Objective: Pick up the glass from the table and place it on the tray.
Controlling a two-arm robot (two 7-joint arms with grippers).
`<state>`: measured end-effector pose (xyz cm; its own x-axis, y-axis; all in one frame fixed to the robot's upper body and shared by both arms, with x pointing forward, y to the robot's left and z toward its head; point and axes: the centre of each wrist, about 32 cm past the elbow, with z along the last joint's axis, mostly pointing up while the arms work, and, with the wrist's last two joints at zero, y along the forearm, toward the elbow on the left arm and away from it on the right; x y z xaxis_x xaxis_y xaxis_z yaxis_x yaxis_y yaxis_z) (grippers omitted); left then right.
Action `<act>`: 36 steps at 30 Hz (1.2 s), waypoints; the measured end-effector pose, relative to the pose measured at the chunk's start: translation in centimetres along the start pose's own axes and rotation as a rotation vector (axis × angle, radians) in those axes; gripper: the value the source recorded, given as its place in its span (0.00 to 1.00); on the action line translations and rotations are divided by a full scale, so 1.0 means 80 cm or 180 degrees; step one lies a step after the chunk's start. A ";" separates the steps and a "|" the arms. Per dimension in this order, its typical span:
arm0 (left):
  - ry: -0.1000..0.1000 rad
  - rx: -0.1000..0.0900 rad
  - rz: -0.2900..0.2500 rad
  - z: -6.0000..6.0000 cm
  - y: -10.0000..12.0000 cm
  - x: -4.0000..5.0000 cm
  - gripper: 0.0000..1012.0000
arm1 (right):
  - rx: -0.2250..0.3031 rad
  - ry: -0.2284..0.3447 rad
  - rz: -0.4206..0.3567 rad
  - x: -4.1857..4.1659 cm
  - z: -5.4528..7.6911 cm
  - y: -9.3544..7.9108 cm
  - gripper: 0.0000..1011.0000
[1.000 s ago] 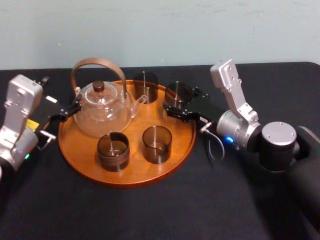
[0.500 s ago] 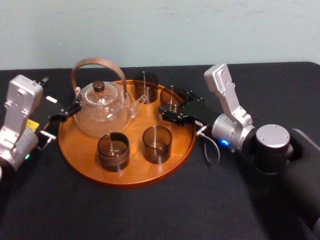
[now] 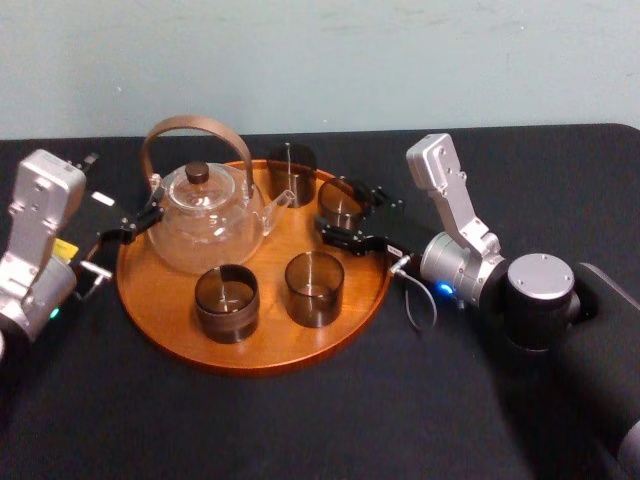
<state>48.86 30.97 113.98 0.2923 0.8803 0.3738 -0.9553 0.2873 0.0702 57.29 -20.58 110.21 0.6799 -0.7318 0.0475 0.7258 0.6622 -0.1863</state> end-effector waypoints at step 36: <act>0.0000 0.0000 0.0000 0.000 0.000 0.000 1.00 | -0.0052 0.0007 0.0021 -0.001 -0.005 0.005 0.99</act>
<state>48.86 30.97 113.98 0.2923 0.8803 0.3738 -0.9552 0.2873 0.0703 57.50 -20.34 109.73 0.6845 -0.7277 0.0440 0.7194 0.6644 -0.2026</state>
